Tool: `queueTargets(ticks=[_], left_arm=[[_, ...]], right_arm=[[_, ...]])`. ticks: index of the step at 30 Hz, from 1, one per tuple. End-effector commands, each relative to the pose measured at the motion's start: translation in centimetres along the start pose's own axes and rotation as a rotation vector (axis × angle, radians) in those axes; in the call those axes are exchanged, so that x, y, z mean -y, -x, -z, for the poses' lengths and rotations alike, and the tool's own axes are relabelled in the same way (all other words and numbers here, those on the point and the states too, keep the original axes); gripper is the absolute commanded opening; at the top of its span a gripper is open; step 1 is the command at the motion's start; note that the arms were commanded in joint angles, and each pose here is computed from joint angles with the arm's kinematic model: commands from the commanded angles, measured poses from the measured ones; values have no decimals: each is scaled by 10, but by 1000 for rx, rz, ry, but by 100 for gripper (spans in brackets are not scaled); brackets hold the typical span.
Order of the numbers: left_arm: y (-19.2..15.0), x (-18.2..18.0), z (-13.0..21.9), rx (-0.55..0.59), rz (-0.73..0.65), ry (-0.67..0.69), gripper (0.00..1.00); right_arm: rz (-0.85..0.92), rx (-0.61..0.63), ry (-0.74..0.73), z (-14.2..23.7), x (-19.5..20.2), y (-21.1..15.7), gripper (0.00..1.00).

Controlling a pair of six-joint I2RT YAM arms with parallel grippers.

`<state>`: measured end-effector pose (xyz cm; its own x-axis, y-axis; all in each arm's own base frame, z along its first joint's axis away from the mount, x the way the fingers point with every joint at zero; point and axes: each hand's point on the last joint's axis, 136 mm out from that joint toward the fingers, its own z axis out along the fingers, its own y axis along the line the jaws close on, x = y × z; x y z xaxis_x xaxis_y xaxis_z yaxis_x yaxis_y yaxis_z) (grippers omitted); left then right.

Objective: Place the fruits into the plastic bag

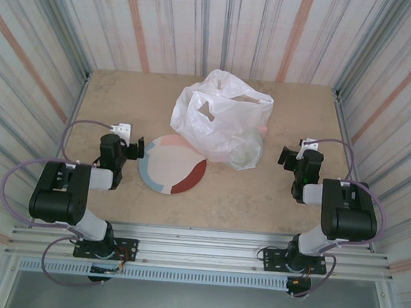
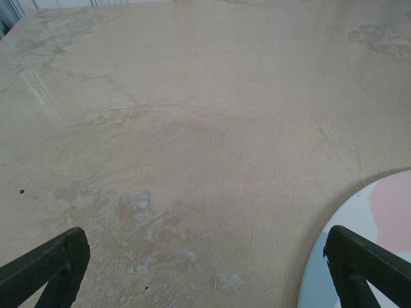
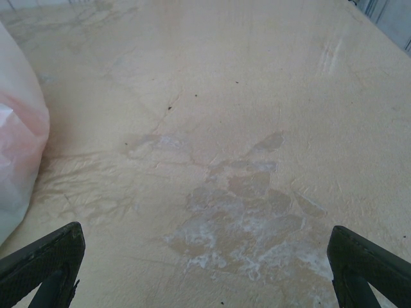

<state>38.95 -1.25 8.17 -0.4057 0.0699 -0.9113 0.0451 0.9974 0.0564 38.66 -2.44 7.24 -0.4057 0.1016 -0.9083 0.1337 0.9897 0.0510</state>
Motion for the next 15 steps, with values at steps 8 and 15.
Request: queueTargets(ticks=[8,15], left_arm=[[11,-2,-1,30,-12,1,99],[11,-2,-1,28,-12,-1,99]], right_arm=[[-8,30,18,-1,-4,11,99],[-8,30,18,-1,-4,11,99]])
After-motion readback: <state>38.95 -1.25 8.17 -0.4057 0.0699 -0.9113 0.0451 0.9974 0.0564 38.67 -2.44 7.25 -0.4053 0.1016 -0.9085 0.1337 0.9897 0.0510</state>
